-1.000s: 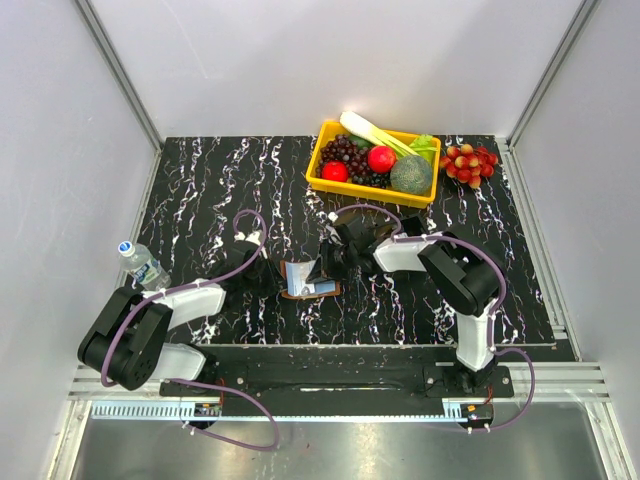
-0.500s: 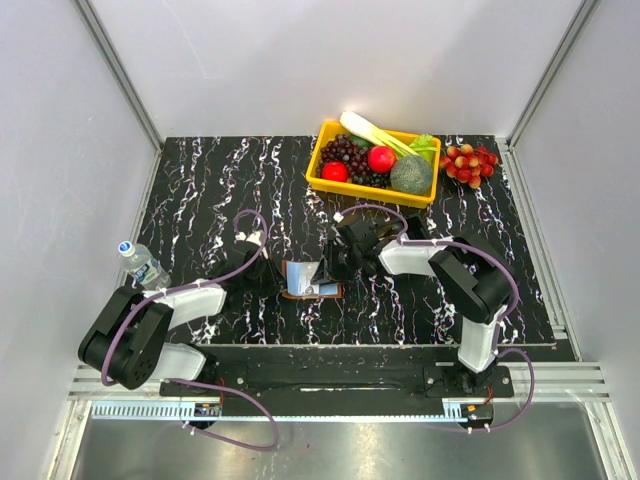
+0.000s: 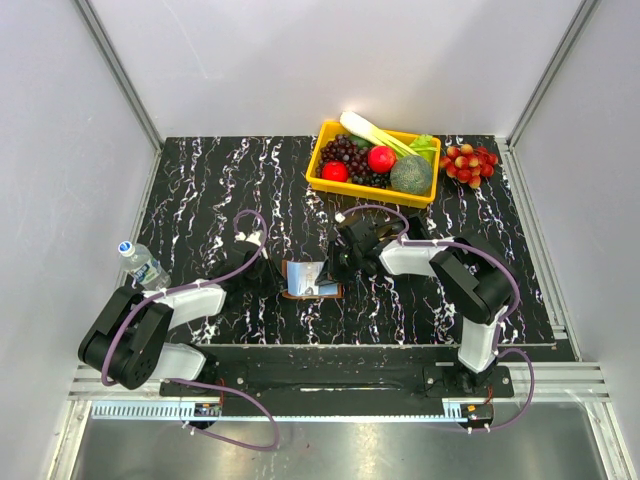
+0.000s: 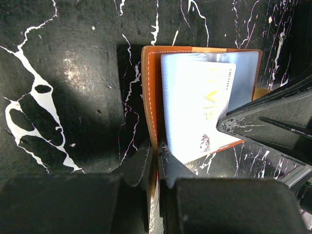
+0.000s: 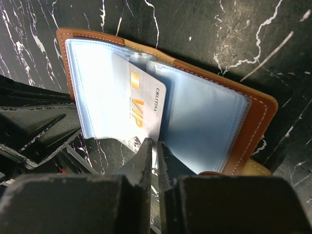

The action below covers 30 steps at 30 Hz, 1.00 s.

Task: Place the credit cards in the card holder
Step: Insert the credit card into the card holder.

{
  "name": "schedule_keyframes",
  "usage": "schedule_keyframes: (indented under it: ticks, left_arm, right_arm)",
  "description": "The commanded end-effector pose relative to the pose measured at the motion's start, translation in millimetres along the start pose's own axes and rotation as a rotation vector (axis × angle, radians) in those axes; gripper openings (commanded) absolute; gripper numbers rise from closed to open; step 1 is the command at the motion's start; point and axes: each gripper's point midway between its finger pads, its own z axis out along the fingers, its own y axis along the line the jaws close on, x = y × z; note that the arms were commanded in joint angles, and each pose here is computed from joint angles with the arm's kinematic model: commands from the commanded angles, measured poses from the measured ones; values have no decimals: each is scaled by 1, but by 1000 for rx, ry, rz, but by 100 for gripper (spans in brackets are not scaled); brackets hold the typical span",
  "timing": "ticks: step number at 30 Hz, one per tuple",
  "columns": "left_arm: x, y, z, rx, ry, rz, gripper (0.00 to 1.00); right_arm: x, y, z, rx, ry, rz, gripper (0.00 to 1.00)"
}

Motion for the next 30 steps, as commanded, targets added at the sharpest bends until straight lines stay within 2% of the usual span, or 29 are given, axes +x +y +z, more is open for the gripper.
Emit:
schedule_keyframes:
  ticks: [1,3,10,15,22,30]
  left_arm:
    - [36,41,-1,-144,105,-3,0]
    - [36,41,-1,-138,108,-1,0]
    - [37,42,0,-141,112,-4,0]
    - [40,45,1,-145,112,-12,0]
    - [42,45,3,-137,115,-16,0]
    - [42,44,3,-137,111,-17,0]
  right_arm:
    - [4,-8,4,28,17,-6,8]
    - [-2,0,7,-8,6,-30,8]
    - [11,17,22,-78,96,-72,9]
    - [16,19,28,-94,118,-59,11]
    - [21,39,32,-202,160,-45,14]
    - [20,40,31,-206,141,-49,16]
